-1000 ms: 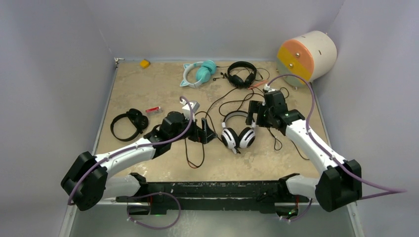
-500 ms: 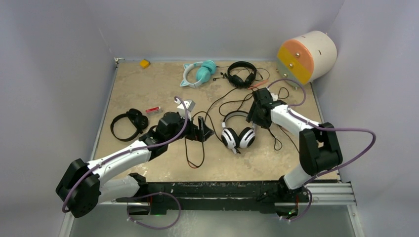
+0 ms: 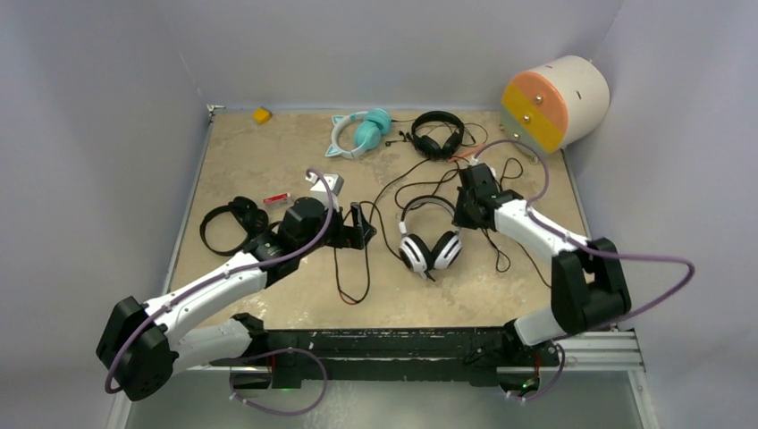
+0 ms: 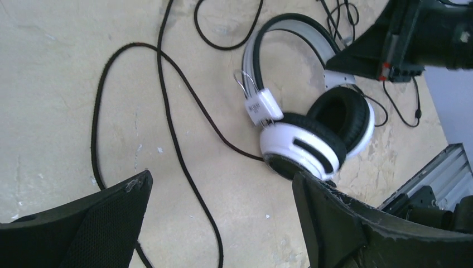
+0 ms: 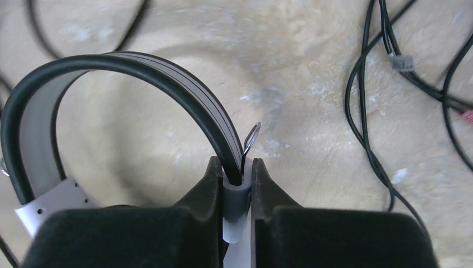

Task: Wrap the headphones
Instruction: Pick up the headphones from the center of the board.

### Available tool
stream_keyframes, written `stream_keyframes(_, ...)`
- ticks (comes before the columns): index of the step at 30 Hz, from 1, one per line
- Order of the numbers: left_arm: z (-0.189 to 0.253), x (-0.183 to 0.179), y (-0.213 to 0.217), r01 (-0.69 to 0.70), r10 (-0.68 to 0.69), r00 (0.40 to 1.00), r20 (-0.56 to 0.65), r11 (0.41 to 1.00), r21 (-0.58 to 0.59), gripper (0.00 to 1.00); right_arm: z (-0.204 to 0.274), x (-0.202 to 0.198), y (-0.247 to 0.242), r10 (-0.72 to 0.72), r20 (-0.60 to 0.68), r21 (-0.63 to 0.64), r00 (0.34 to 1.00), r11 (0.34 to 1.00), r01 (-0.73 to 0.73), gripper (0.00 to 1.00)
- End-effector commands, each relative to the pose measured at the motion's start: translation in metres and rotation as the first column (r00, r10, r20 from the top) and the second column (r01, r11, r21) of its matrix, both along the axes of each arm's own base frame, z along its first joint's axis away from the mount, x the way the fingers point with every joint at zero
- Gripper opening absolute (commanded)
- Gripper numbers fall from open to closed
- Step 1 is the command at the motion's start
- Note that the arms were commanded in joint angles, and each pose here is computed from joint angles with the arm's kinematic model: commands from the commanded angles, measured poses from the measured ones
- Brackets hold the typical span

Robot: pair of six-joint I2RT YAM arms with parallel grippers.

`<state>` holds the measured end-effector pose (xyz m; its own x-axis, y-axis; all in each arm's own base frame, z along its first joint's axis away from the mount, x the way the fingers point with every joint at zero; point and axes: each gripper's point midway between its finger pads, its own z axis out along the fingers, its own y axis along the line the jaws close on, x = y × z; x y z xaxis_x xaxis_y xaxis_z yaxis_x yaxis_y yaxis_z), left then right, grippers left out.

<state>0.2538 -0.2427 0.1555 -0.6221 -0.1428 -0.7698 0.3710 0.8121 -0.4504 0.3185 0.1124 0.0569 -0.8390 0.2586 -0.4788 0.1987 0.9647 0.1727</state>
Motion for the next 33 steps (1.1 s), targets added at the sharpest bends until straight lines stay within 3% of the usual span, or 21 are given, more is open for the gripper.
stream_keyframes(1,0.045,0.008,0.006,-0.041,0.043,0.996,0.081,0.999,-0.021,0.94,0.081,0.013,0.025,0.260,0.318,-0.164,0.912,0.962,-0.217,0.00)
stream_keyframes(4,0.073,0.006,0.008,-0.028,0.030,0.993,0.112,0.999,-0.021,0.94,0.117,0.004,0.042,0.368,0.409,-0.247,0.835,0.926,-0.287,0.00)
stream_keyframes(8,0.119,0.000,0.010,0.008,-0.005,0.987,0.160,1.000,-0.015,0.93,0.140,-0.004,0.061,0.436,0.448,-0.222,0.781,0.900,-0.375,0.00)
stream_keyframes(11,0.129,-0.003,0.010,0.052,-0.057,0.978,0.202,0.998,0.027,0.88,0.147,-0.012,0.076,0.494,0.434,-0.195,0.753,0.868,-0.457,0.00)
stream_keyframes(22,0.071,0.008,-0.004,-0.012,-0.039,0.990,0.136,0.935,0.355,0.81,0.147,-0.033,0.118,0.601,0.429,-0.181,0.674,0.788,-0.588,0.00)
stream_keyframes(33,0.056,0.015,-0.018,-0.091,0.003,0.985,0.170,0.853,0.513,0.75,0.142,-0.053,0.144,0.644,0.437,-0.122,0.628,0.734,-0.668,0.00)
